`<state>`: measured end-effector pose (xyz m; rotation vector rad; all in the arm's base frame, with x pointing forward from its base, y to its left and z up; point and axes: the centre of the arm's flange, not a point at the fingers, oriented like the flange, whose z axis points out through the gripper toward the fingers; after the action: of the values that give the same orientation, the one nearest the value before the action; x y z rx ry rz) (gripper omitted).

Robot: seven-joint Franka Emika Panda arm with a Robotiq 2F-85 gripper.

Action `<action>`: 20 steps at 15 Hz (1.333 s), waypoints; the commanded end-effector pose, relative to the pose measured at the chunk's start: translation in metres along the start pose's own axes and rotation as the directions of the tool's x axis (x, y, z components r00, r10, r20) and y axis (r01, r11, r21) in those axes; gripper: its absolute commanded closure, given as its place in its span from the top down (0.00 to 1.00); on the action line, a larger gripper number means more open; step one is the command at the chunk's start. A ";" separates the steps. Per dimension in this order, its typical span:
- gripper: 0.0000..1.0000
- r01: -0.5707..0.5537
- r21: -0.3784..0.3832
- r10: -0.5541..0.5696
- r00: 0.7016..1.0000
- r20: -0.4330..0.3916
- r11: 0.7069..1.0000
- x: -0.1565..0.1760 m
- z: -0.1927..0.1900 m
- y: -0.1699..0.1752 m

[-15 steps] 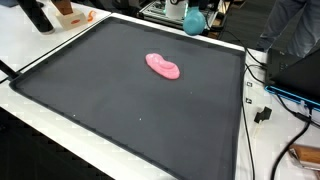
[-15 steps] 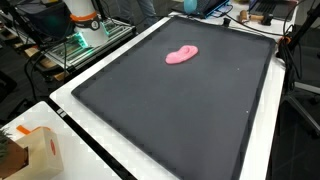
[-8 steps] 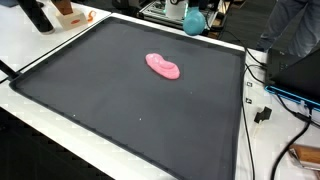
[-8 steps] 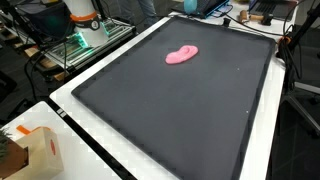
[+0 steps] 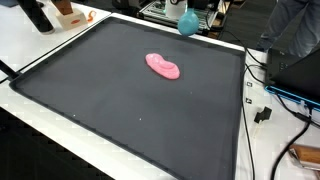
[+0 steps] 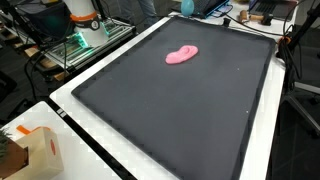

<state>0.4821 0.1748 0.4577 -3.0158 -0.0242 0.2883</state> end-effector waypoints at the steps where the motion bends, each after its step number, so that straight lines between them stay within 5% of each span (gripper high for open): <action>1: 0.35 -0.056 -0.136 0.064 0.996 0.059 0.989 0.020 -0.005 -0.025; 9: 0.35 -0.213 -0.408 0.270 0.959 0.087 0.888 0.056 0.020 -0.069; 20: 0.35 -0.480 -0.565 0.492 0.858 -0.145 0.671 0.092 0.079 -0.093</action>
<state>0.5473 0.2713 0.3819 -3.5305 0.7411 0.4628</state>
